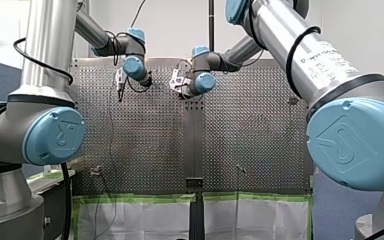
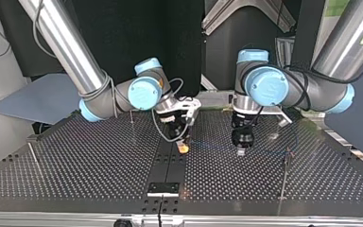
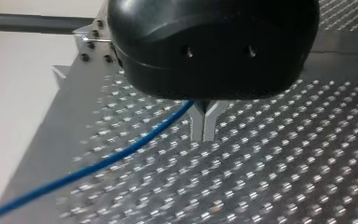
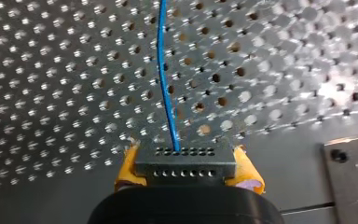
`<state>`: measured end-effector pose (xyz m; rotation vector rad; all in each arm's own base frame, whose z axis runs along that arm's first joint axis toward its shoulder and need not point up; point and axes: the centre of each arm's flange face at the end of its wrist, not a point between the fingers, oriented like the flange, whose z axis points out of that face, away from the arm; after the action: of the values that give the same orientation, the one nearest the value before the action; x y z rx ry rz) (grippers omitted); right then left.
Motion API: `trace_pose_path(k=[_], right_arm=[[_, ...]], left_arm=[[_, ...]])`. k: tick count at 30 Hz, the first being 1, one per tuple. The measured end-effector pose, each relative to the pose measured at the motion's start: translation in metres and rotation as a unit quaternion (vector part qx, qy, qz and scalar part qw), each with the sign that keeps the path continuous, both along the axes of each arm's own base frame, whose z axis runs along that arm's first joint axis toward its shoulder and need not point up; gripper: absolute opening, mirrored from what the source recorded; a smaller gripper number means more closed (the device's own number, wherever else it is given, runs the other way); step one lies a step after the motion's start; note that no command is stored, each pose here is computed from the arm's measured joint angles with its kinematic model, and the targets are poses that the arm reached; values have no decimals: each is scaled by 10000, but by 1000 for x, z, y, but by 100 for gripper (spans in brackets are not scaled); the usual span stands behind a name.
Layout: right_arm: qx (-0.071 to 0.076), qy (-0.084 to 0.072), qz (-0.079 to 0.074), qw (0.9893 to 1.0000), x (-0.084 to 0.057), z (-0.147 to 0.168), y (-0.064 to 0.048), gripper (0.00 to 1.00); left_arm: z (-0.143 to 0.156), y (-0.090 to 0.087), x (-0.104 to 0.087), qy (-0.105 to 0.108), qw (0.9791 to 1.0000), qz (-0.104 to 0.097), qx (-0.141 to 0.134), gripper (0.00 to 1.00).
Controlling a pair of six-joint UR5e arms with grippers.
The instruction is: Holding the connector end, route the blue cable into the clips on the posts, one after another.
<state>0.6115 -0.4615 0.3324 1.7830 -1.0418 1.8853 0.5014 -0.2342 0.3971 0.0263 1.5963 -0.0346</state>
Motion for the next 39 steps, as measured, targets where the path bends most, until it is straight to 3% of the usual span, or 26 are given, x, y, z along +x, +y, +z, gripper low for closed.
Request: trace_pose_path(k=[8,20,25,31,39], right_arm=[[98,172,-47,9998,-6,-19,3,0],[197,348,-244,9989,-23,-56,-2,0],[279,494,-353,9978,-33,-83,-6,0],[447,698,-429,9956,-39,-118,-9,0],[531,792,-491,9942,-47,-144,-11,0]], left_arm=[[-37,-21,2,365,9992,-22,173,0],[-69,-41,4,570,9979,-83,283,0],[-84,-50,4,649,9973,-136,327,0],[-89,-57,1,622,9975,-52,344,0],[-111,-66,-10,742,9963,-70,432,0]])
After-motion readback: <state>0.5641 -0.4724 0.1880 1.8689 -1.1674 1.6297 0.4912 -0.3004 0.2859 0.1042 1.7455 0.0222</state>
